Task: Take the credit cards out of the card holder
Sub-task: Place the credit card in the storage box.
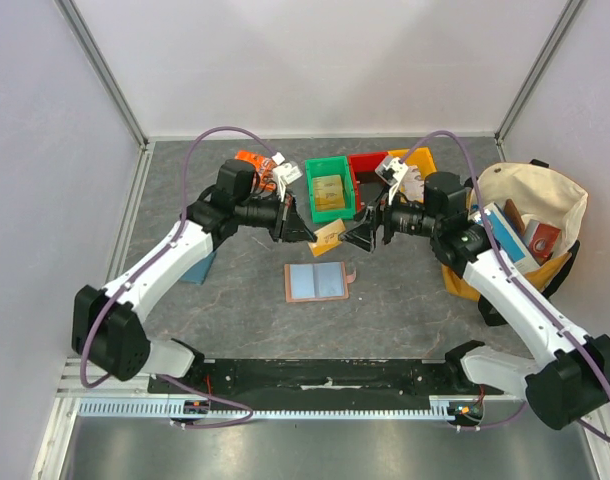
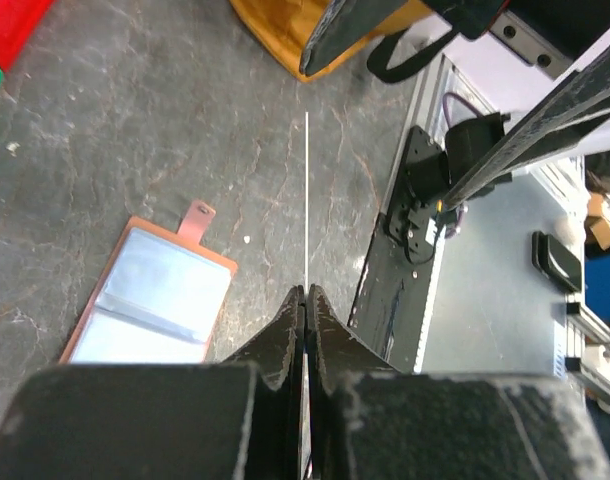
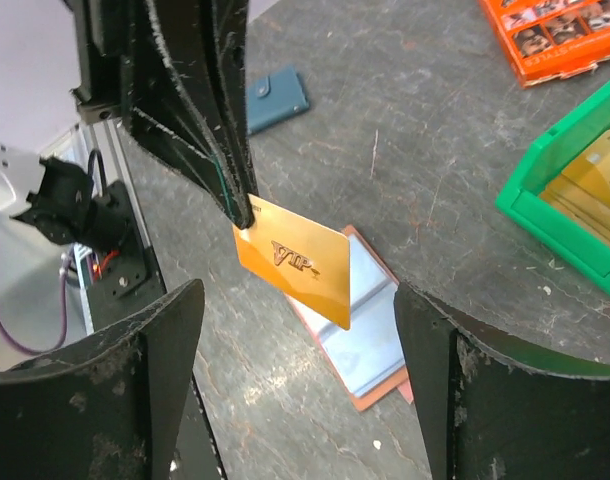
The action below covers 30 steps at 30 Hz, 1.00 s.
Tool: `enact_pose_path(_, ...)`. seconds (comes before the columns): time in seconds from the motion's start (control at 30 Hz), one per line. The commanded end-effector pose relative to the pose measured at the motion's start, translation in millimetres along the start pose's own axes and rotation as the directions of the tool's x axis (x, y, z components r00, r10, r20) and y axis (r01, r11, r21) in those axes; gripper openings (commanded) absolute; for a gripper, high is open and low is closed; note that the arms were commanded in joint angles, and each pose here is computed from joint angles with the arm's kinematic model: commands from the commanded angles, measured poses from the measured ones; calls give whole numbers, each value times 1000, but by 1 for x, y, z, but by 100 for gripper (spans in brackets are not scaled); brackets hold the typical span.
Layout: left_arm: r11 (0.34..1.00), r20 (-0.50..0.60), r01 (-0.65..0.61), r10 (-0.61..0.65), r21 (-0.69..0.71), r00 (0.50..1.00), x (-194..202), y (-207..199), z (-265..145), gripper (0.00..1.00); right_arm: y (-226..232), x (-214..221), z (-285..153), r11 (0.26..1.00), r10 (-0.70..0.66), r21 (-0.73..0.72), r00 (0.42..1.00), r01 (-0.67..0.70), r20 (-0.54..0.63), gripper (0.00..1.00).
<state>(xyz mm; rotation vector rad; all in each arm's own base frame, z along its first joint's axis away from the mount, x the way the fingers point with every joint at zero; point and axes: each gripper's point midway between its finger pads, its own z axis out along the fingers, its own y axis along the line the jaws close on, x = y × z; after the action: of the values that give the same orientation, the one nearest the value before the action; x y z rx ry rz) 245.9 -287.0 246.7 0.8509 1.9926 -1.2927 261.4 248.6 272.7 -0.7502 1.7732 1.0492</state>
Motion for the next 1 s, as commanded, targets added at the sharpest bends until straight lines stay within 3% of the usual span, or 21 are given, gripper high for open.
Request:
enact_pose_path(0.0, 985, -58, -70, 80, 154, 995, 9, -11, 0, 2, 9, 7, -1, 989, -83, -123, 995, 76, -49, 81)
enact_pose_path(0.37, 976, 7, -94, 95, 199, 995, 7, -19, -8, 2, 3, 39, 13, 982, -28, -191, 991, 2, -129, 68)
enact_pose_path(0.53, 974, 15, -94, 93, 205, 996, 8, -21, -10, 2, 7, 40, 16, 973, -13, -230, 993, -15, -119, 54)
enact_pose_path(0.63, 973, 22, -96, 93, 211, 995, 7, -23, -11, 2, 9, 43, 17, 968, -2, -249, 993, -28, -119, 39)
enact_pose_path(0.77, 982, 29, -90, 86, 165, 996, 6, -15, -11, 2, 9, 40, 17, 967, -4, -255, 994, -25, -111, 1)
enact_pose_path(0.8, 987, 32, -84, 81, 134, 996, 5, -9, -10, 2, 7, 40, 18, 970, -3, -243, 994, -24, -110, 0)
enact_pose_path(0.83, 993, 37, -76, 73, 92, 997, 4, -2, -11, 5, 5, 38, 19, 973, 4, -231, 994, -29, -109, 0)
enact_pose_path(0.9, 997, 58, -71, 71, -9, 996, -2, 15, -15, 20, -6, 34, 23, 983, 34, -178, 993, -53, -110, 0)
enact_pose_path(0.93, 996, 69, -63, 68, -62, 995, -4, 23, -19, 32, -14, 33, 27, 988, 55, -141, 992, -71, -114, 0)
enact_pose_path(0.97, 991, 84, -58, 68, -118, 994, -7, 31, -22, 37, -20, 32, 29, 990, 71, -112, 990, -85, -118, 0)
